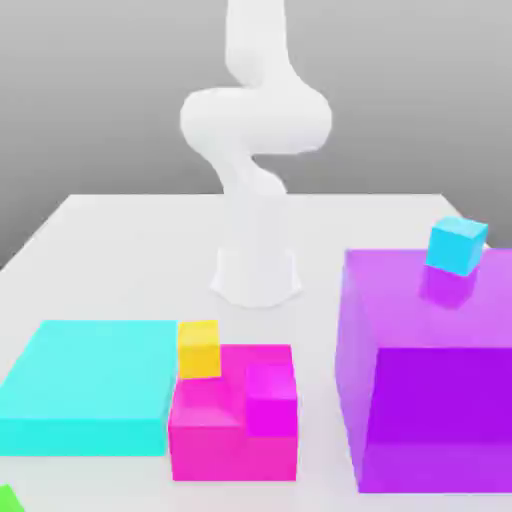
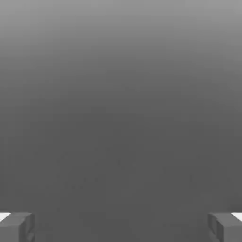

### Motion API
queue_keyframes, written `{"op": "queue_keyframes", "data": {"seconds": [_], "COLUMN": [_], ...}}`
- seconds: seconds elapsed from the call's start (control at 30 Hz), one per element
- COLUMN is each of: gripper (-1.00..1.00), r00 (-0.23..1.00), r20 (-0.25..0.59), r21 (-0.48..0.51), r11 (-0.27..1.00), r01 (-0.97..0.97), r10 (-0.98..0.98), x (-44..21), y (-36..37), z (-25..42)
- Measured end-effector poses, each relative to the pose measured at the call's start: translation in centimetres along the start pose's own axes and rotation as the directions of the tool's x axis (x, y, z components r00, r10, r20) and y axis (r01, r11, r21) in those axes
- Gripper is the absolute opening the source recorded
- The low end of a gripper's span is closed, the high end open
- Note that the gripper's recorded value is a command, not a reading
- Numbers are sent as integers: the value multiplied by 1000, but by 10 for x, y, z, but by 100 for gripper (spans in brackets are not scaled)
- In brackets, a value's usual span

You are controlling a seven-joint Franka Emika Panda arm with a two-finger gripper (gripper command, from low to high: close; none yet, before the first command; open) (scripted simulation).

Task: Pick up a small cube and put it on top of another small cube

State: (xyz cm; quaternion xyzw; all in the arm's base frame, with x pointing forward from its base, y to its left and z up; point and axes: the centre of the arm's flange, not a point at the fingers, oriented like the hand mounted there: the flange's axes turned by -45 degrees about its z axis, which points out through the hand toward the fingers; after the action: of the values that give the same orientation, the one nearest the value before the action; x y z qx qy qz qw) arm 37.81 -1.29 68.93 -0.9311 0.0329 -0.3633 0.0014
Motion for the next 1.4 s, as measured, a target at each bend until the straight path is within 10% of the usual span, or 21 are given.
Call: {"op": "queue_keyframes", "data": {"seconds": [0.53, 1.2, 1.23, 1.4], "gripper": [0, 0, -100, -100], "r00": [888, 552, 551, 551], "r20": [308, 481, 481, 481], "r21": [-200, -475, -476, -475], "r11": [936, 732, 731, 731], "r01": [-290, -489, -489, -490], "r10": [341, 681, 682, 682], "x": [-17, -234, -242, -242], "y": [118, 267, 267, 267], "z": [250, 508, 515, 515]}}
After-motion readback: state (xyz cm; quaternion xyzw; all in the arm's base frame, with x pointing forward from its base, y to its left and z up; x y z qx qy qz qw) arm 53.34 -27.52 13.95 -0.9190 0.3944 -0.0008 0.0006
